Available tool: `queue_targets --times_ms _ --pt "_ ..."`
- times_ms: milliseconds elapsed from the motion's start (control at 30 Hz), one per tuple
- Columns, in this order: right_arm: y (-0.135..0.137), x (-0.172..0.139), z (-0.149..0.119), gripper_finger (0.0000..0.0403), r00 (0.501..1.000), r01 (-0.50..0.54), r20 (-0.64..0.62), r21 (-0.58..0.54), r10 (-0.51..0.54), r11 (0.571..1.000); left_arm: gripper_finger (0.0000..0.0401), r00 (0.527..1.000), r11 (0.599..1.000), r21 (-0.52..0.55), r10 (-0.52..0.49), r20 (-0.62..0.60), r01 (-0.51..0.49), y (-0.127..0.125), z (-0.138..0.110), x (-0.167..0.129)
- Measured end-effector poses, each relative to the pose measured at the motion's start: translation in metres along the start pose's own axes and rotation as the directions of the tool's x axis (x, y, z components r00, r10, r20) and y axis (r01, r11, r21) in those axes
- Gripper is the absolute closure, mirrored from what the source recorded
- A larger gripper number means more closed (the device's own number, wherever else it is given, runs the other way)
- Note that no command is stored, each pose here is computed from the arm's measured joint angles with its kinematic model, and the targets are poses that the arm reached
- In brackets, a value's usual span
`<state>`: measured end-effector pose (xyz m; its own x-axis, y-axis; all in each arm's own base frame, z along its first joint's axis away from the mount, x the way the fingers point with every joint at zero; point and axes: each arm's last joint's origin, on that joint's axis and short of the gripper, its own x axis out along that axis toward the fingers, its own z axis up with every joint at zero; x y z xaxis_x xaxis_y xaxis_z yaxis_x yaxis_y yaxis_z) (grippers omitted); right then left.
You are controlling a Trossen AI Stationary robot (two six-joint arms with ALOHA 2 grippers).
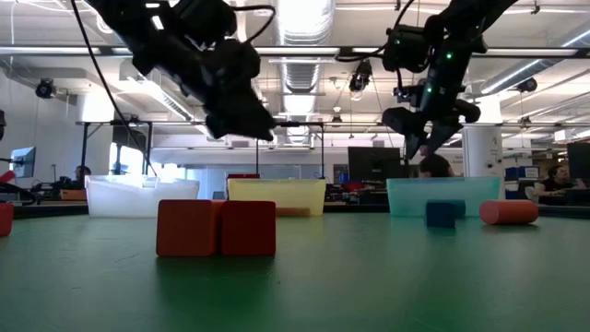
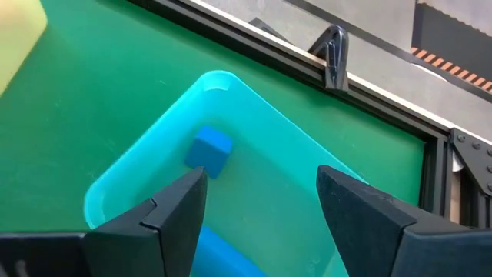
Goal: Sort & place blocks by color
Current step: Put the orange block into the transparent bin
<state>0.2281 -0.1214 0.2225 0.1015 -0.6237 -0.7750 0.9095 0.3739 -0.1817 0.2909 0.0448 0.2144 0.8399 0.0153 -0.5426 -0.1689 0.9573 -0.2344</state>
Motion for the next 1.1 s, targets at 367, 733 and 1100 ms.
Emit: queue_targets --times_ms 367,733,1100 --pt "0.003 0.0 0.004 0.0168 0.999 -0.03 0.042 -0.018 0.031 0.999 0.0221 0.978 0.994 0.102 0.06 -0.201 -0.04 -0.022 -0.021 -0.001" --pt "0.004 0.0 0.004 0.0169 0.999 -0.032 0.041 -0.025 0.033 0.999 0.0222 0.955 0.991 0.103 0.114 -0.273 -0.089 -0.02 -0.042 0.0" --pt "0.004 0.0 0.004 0.017 0.999 -0.032 0.041 -0.032 0.033 0.999 0.0222 0.938 0.988 0.087 0.148 -0.312 -0.128 -0.015 -0.058 0.002"
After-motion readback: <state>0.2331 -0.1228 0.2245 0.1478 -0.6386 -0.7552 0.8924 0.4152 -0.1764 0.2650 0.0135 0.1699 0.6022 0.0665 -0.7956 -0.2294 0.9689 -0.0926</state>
